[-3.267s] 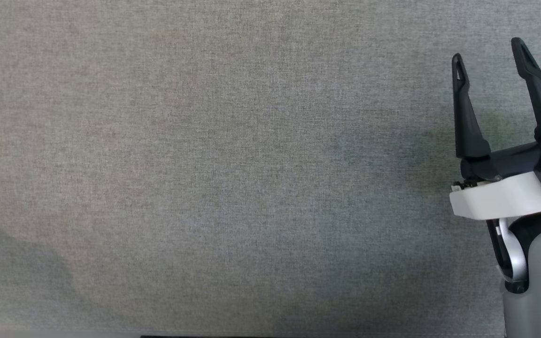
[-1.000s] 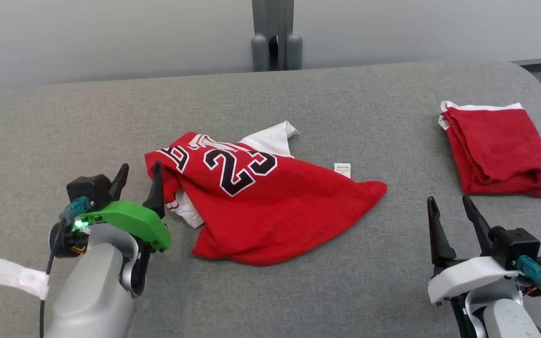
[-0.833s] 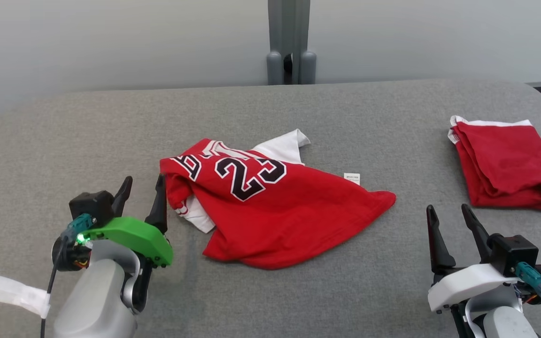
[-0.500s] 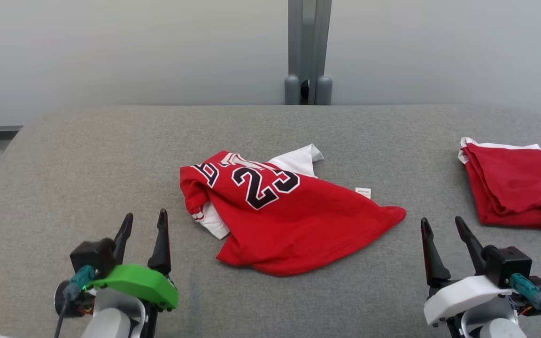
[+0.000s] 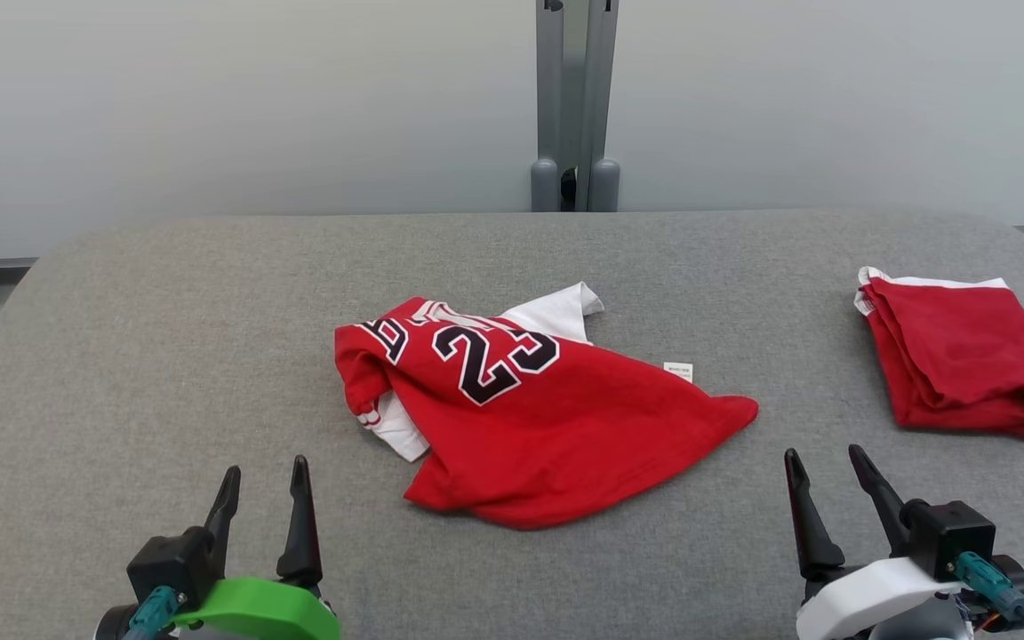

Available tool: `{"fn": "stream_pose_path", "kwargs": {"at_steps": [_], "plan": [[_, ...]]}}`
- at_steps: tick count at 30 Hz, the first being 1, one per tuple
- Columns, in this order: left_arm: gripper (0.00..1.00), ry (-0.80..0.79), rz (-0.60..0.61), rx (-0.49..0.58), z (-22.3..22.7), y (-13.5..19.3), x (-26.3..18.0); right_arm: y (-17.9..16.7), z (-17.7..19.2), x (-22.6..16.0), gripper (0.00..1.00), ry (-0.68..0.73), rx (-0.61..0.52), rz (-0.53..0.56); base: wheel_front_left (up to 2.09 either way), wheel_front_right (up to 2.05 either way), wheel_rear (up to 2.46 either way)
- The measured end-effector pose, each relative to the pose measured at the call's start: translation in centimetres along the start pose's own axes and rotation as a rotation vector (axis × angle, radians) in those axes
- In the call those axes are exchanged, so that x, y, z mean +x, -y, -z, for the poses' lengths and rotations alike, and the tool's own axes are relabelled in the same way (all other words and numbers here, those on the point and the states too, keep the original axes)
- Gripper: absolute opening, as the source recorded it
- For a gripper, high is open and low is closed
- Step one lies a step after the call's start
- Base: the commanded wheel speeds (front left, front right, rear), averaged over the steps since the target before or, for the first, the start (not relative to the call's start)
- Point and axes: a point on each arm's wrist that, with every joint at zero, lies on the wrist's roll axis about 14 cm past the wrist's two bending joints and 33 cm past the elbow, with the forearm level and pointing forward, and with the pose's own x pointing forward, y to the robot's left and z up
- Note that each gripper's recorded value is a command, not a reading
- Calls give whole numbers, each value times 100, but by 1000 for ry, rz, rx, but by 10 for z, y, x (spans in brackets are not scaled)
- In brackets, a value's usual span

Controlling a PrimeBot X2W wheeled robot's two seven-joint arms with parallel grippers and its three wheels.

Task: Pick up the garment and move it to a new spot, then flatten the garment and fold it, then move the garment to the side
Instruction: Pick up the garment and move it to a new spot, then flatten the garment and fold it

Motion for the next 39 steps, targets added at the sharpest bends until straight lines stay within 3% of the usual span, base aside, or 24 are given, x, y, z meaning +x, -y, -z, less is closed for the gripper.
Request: {"fn": "stream_pose_path", "kwargs": {"at_steps": [23,32,39], "plan": [[100,-7,-20,1,-3,-3,-5,-1,8,10,100,-35,-21,-12,0,0,0],[100,-29,-74,3,3,-18,-12,-16,10,53,100,-87,-159,-79,0,0,0],[100,-33,-128,0,4,-33,-9,-7,45,91,100,-253,-294,-95,0,0,0]]}}
